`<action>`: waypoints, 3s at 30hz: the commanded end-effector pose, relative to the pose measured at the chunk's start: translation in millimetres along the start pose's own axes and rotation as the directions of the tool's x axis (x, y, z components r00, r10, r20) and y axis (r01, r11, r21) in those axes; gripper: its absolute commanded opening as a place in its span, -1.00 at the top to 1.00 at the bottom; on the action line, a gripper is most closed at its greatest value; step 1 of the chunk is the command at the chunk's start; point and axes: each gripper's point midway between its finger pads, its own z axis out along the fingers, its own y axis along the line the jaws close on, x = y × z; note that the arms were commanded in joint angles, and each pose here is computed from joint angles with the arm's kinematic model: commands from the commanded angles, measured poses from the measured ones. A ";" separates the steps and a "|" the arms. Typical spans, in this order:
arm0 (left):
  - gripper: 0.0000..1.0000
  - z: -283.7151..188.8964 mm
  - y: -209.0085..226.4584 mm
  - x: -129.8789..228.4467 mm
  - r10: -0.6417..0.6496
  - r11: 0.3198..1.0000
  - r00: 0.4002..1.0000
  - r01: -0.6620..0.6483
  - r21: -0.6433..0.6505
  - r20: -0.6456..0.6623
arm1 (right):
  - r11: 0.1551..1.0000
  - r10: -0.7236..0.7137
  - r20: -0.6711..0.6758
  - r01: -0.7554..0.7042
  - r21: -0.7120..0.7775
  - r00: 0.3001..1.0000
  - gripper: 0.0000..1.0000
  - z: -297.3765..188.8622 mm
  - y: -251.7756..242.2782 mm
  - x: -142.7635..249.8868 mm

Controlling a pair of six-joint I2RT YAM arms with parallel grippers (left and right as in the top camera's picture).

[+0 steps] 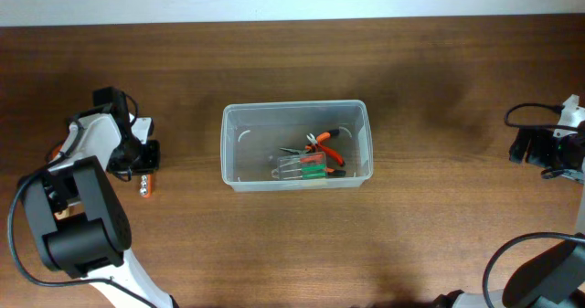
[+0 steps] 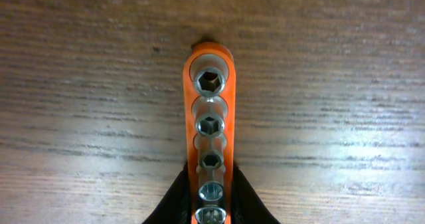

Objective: Pack container
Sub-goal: 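Lower the left gripper and close it on the orange bit holder, then lift the bit holder and carry it over the clear container, then lower the bit holder into the container and open the left gripper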

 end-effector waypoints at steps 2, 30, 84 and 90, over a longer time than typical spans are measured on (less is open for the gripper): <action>0.84 1.2 -2.5 -18.9 -0.021 0.999 0.999 0.020 0.040 0.032 | 1.000 0.012 0.008 -0.012 -0.008 1.000 -0.97 -2.3 1.3 -0.6; 0.89 -232.9 -203.3 -99.9 0.499 0.792 0.727 -0.604 0.093 0.472 | 1.000 0.013 0.009 -0.013 -0.007 1.000 -0.97 -2.3 1.3 -0.7; 0.71 -92.0 -353.9 -10.2 0.879 0.410 0.452 -0.880 0.241 0.155 | 1.000 0.013 0.008 -0.013 -0.008 1.000 -0.97 -2.3 1.3 -0.6; 0.45 -91.9 -353.8 -10.2 0.879 0.410 0.452 -0.880 0.240 0.155 | 1.000 0.012 0.009 -0.012 -0.007 1.000 -0.97 -2.3 1.2 -0.7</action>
